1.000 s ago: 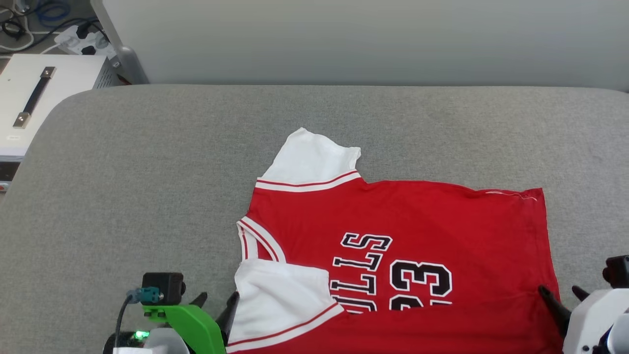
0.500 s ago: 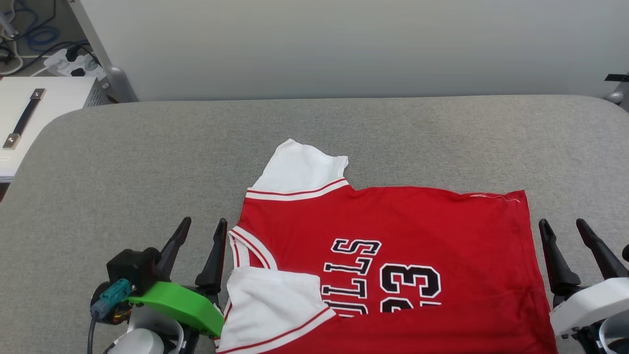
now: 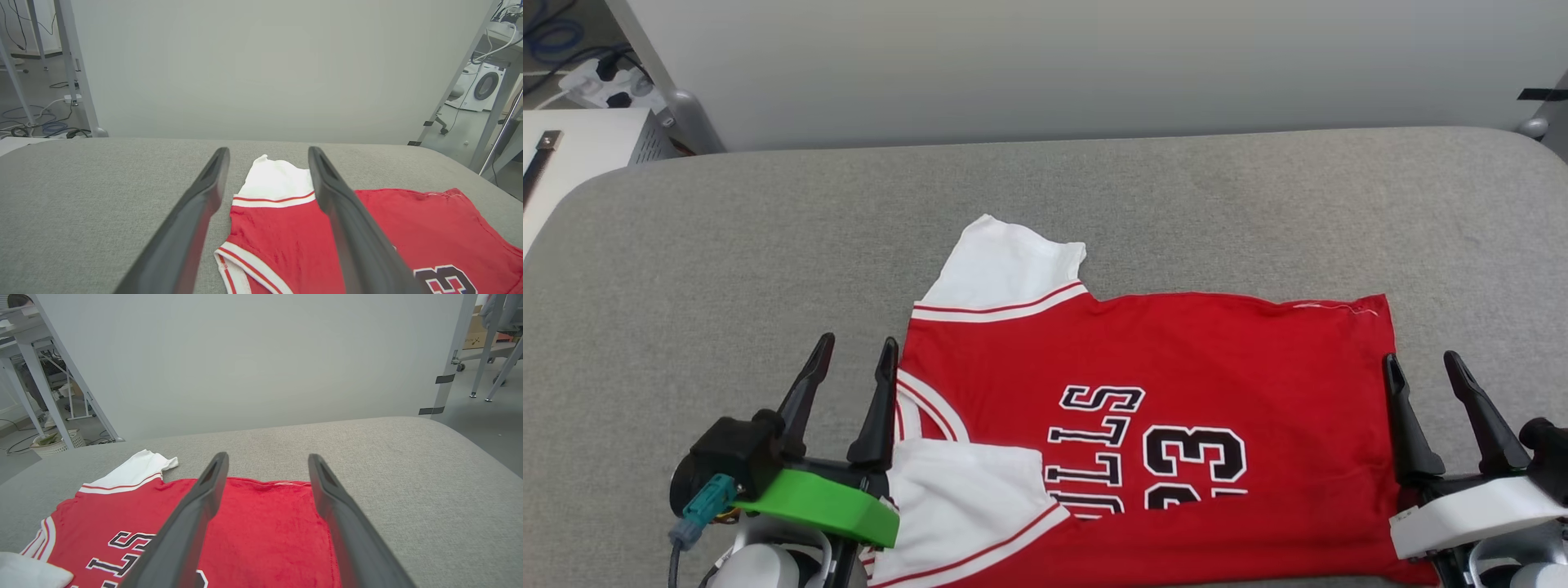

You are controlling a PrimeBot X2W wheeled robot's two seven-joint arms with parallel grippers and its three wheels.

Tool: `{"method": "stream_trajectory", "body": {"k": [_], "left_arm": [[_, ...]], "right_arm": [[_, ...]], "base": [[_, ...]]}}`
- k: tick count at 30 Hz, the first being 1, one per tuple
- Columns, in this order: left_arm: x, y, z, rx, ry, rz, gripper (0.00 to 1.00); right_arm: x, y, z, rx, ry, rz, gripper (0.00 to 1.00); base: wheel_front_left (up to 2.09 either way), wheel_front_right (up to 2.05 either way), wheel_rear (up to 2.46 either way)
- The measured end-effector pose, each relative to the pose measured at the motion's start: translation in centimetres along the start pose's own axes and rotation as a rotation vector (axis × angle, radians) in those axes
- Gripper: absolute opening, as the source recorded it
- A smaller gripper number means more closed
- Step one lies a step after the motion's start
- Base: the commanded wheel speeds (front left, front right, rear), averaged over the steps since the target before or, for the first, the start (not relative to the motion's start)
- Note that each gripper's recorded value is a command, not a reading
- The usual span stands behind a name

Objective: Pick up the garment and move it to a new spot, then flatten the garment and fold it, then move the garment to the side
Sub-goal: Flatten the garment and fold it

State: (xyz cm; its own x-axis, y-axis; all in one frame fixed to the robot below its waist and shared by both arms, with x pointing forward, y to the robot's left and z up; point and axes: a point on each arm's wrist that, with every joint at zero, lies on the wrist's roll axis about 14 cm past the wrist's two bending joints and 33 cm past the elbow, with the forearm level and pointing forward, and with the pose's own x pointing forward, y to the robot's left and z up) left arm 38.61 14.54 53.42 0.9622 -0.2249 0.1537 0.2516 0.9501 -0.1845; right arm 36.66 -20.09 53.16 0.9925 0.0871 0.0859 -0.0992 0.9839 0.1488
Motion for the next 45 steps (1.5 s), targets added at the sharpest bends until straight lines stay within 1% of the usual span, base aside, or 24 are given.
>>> {"method": "stream_trajectory", "body": {"k": [4, 8, 11, 12, 13, 16, 22, 24, 26, 28, 32, 40, 45], "left_arm": [[1.1, -0.1, -1.5, 0.007, 0.039, -0.027, 1.0], [4.7, -0.6, -1.9, 0.058, 0.077, -0.101, 1.0], [8.0, -1.5, -3.0, 0.132, 0.19, -0.193, 1.0], [9.5, -1.7, -2.7, 0.157, 0.197, -0.216, 1.0], [10.7, -1.8, -2.4, 0.169, 0.209, -0.229, 1.0], [14.4, -2.0, -2.6, 0.251, 0.3, -0.286, 1.0], [19.1, 0.2, -5.8, 0.254, 0.568, -0.265, 1.0], [19.5, 0.8, -7.6, 0.268, 0.677, -0.264, 1.0], [19.7, 1.1, -9.4, 0.248, 0.775, -0.262, 1.0], [19.6, 1.4, -11.5, 0.256, 0.872, -0.266, 1.0], [19.8, 1.6, -14.3, 0.255, 0.979, -0.275, 1.0], [19.9, 3.4, -18.9, 0.281, 1.082, -0.238, 1.0], [20.7, 4.0, -19.8, 0.283, 1.085, -0.214, 1.0]], "right_arm": [[0.5, 0.1, -0.4, 0.005, 0.005, 0.002, 1.0], [1.3, 0.2, -0.8, 0.005, 0.015, 0.007, 1.0], [2.0, 0.1, -1.4, 0.004, 0.03, 0.006, 1.0], [2.2, 0.1, -1.6, 0.004, 0.034, 0.005, 1.0], [2.5, 0.0, -1.7, 0.005, 0.037, 0.004, 1.0], [3.3, 0.2, -2.4, 0.004, 0.051, 0.009, 1.0], [4.3, -0.3, -3.5, 0.017, 0.07, -0.012, 1.0], [4.5, -0.4, -3.9, 0.015, 0.079, -0.015, 1.0], [4.6, -0.7, -4.2, 0.012, 0.085, -0.023, 1.0], [4.6, -1.0, -4.5, 0.008, 0.091, -0.033, 1.0], [4.5, -1.6, -5.4, 0.001, 0.117, -0.052, 1.0], [4.5, -2.5, -6.8, 0.009, 0.141, -0.087, 1.0], [4.4, -2.8, -7.7, 0.01, 0.164, -0.096, 1.0]], "base": [[0.0, 0.0, 0.0], [0.0, 0.0, 0.0], [0.0, 0.0, 0.0], [0.0, 0.0, 0.0], [0.0, 0.0, 0.0], [0.0, 0.0, 0.0], [0.0, 0.0, 0.0], [0.0, 0.0, 0.0], [0.0, 0.0, 0.0], [0.0, 0.0, 0.0], [0.0, 0.0, 0.0], [0.0, 0.0, 0.0], [0.0, 0.0, 0.0]]}}
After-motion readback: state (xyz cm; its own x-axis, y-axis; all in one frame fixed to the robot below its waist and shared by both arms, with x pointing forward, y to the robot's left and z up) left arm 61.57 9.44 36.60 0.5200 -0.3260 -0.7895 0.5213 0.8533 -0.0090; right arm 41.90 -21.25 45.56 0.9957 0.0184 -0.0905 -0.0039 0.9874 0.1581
